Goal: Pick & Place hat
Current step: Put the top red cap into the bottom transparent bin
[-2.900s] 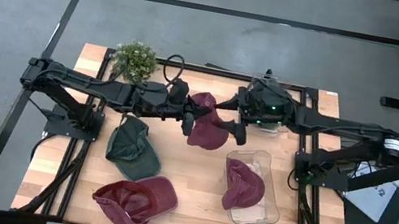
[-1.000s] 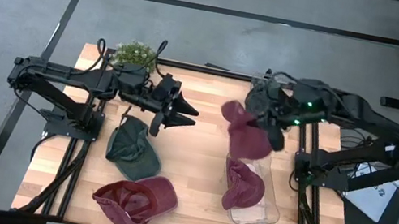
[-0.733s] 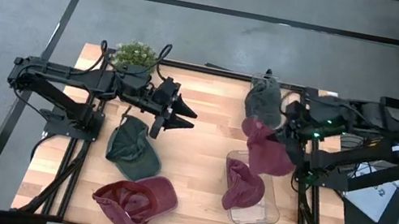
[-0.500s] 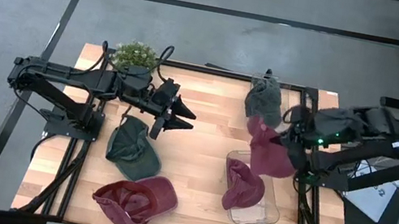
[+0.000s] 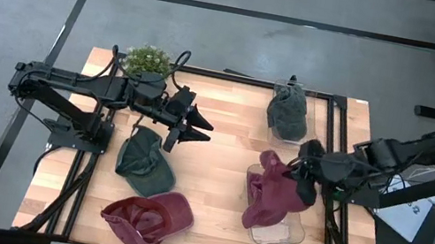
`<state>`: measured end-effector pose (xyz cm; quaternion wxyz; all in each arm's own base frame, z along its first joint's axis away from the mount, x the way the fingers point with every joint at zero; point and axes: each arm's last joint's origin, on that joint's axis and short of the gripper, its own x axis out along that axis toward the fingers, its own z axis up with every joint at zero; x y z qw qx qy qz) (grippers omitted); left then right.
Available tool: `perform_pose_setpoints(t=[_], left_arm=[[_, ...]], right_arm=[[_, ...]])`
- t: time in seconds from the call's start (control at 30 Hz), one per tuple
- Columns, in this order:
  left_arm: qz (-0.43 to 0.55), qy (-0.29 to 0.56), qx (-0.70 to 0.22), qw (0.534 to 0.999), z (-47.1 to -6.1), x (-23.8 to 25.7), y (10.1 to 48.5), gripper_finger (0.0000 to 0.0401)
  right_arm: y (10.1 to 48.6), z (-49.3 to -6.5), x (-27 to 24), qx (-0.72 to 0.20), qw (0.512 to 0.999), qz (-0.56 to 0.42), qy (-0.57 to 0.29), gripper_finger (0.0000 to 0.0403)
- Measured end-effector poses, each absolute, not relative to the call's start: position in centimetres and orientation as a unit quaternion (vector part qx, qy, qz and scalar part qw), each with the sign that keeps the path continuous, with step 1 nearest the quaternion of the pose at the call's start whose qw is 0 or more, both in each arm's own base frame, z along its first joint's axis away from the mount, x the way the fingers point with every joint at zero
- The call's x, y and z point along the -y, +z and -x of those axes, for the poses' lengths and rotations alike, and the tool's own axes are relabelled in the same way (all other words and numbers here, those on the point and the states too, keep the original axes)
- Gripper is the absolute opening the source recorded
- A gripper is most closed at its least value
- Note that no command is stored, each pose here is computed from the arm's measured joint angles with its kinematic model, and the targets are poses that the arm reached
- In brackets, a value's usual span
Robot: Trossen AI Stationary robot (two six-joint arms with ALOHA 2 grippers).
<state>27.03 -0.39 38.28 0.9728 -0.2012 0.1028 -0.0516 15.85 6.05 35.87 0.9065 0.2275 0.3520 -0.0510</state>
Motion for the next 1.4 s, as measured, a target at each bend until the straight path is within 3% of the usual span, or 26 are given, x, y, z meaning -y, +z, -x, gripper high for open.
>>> perform_pose_setpoints(t=[0.47,0.67,0.87,1.0,1.17,1.4], left_arm=[[0.221,-0.049,-0.104,0.968,-27.0,0.4,38.3,0.0167],[0.234,-0.048,-0.105,0.966,-27.0,0.4,38.3,0.0166],[0.234,-0.048,-0.105,0.965,-27.0,0.4,38.3,0.0166],[0.248,-0.045,-0.105,0.962,-27.0,0.4,38.3,0.0166],[0.257,-0.029,-0.102,0.961,-27.0,0.2,38.3,0.0164],[0.258,-0.012,-0.096,0.961,-27.1,0.1,38.3,0.0163]], right_arm=[[27.1,-15.6,-7.0,-0.294,0.897,-0.329,-0.025,0.0010],[22.6,-15.3,-7.7,-0.324,0.887,-0.329,-0.016,0.0010],[19.9,-15.3,-7.9,-0.281,0.900,-0.334,0.018,0.0010],[19.7,-15.5,-7.9,-0.235,0.910,-0.341,0.021,0.0010],[21.5,-15.7,-8.1,-0.173,0.913,-0.359,0.093,0.0010],[22.6,-14.2,-7.6,-0.171,0.895,-0.387,0.138,0.0010]])
